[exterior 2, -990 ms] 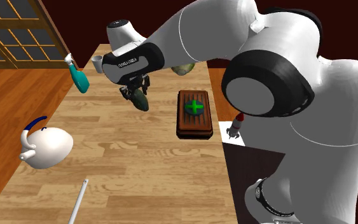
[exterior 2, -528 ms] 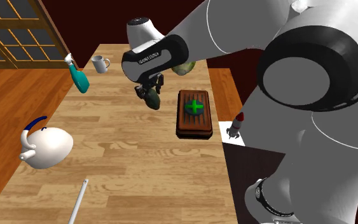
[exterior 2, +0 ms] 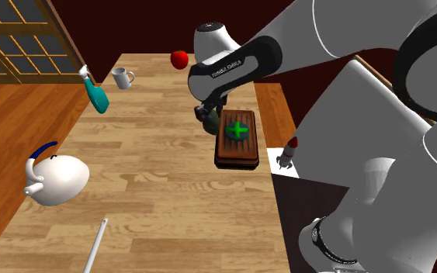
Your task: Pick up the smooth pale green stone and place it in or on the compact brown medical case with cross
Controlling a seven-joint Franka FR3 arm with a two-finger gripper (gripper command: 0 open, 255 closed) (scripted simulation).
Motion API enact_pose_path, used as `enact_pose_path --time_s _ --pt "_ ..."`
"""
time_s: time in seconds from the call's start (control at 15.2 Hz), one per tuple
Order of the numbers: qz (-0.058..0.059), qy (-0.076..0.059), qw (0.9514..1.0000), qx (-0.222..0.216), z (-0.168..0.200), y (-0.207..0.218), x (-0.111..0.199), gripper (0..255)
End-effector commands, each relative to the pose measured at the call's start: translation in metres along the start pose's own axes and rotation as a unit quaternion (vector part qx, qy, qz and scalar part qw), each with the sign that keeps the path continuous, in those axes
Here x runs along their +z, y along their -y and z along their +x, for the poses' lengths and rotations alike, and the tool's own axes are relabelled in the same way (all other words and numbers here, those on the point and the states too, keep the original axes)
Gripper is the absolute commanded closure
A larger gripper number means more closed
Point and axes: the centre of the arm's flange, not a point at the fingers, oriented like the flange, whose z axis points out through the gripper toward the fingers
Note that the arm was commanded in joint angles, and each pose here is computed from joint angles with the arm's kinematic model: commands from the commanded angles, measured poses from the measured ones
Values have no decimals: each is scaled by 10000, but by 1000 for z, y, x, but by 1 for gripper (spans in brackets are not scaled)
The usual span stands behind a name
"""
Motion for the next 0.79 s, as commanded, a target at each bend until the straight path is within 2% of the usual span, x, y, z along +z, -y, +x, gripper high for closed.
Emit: enact_pose_path --time_s 0.0,0.46,0.73 --pt "3 -1 10000 -6 -20 -21 -2 255" --pt "3 -1 10000 -6 -88 -83 -4 255" --pt "3 -1 10000 -6 -95 -87 12 255"
